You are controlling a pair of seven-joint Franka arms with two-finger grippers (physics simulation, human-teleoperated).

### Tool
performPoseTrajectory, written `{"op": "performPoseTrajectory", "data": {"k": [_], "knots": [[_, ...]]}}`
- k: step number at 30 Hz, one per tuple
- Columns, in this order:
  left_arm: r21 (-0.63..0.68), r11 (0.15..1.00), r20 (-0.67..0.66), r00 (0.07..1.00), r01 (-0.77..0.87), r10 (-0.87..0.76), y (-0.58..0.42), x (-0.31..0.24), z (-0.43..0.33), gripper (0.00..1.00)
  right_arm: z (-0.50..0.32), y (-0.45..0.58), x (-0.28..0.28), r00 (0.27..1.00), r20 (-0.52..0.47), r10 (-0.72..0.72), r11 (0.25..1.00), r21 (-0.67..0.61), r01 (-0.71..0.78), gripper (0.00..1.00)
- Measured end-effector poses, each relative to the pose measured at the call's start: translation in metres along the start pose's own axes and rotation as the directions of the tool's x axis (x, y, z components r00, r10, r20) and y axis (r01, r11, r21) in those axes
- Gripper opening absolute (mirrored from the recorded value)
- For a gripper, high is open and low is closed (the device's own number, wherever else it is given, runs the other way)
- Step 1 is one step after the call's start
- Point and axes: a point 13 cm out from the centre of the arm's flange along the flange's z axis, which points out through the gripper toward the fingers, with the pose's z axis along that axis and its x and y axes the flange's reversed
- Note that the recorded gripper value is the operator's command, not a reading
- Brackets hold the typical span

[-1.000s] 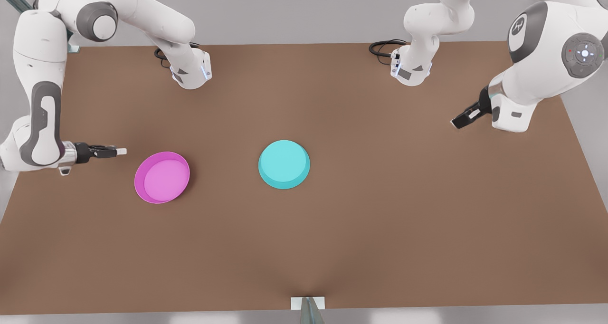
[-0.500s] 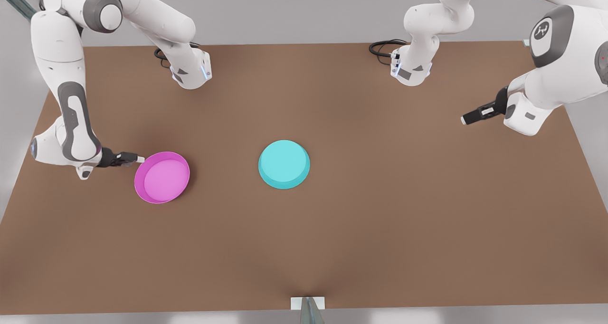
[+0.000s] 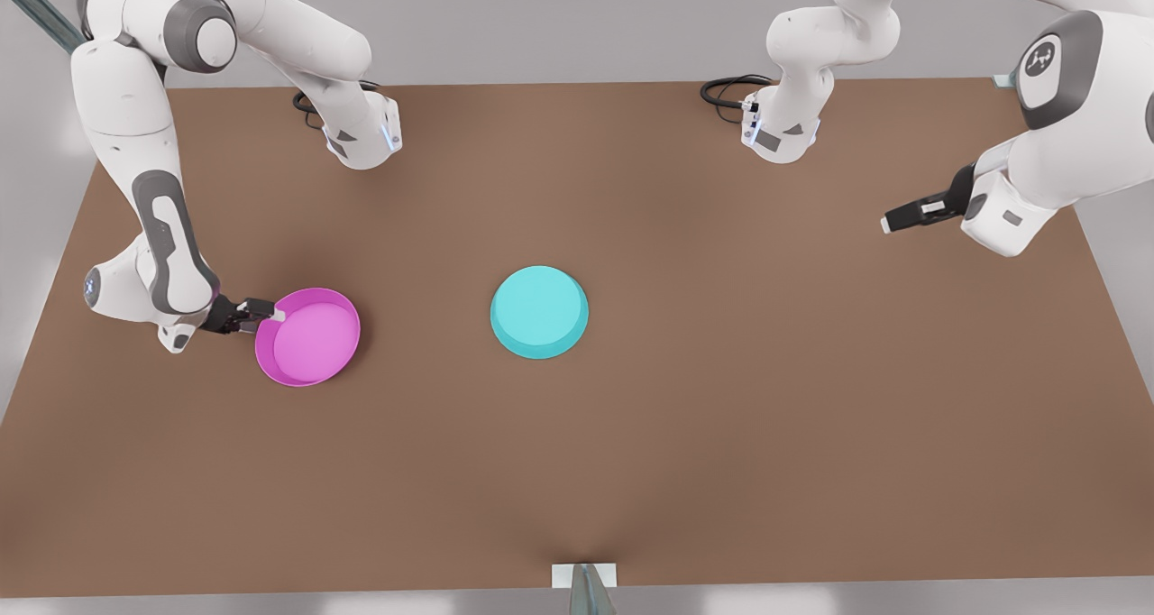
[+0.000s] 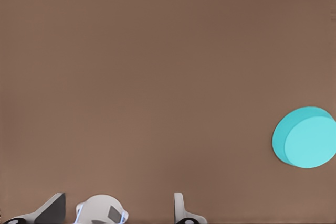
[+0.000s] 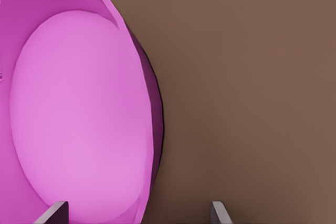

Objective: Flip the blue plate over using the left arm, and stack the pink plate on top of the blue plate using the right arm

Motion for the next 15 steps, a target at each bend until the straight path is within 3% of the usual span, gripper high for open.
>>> {"op": "performPoseTrajectory", "data": {"k": [3,5,10,15], "knots": [[-0.002,1.0,0.0,1.0,-0.022,0.022,0.0,0.0,0.0,1.0,-0.001,0.0,-0.002,1.0,0.007,-0.015,1.0,0.005,0.015,0.96],[-0.002,0.999,-0.001,0.999,-0.033,0.033,0.001,0.0,0.0,1.0,-0.002,0.002,-0.003,1.0,0.009,-0.026,1.0,0.006,0.026,0.83],[-0.001,0.998,-0.001,0.998,-0.057,0.057,0.002,0.0,0.0,1.0,-0.001,0.009,-0.005,0.999,0.007,-0.049,0.999,0.001,0.049,0.59],[0.001,0.997,0.001,0.997,-0.075,0.075,0.003,0.0,-0.001,1.0,0.002,0.009,-0.004,0.998,0.003,-0.059,0.998,-0.003,0.059,0.41]]}}
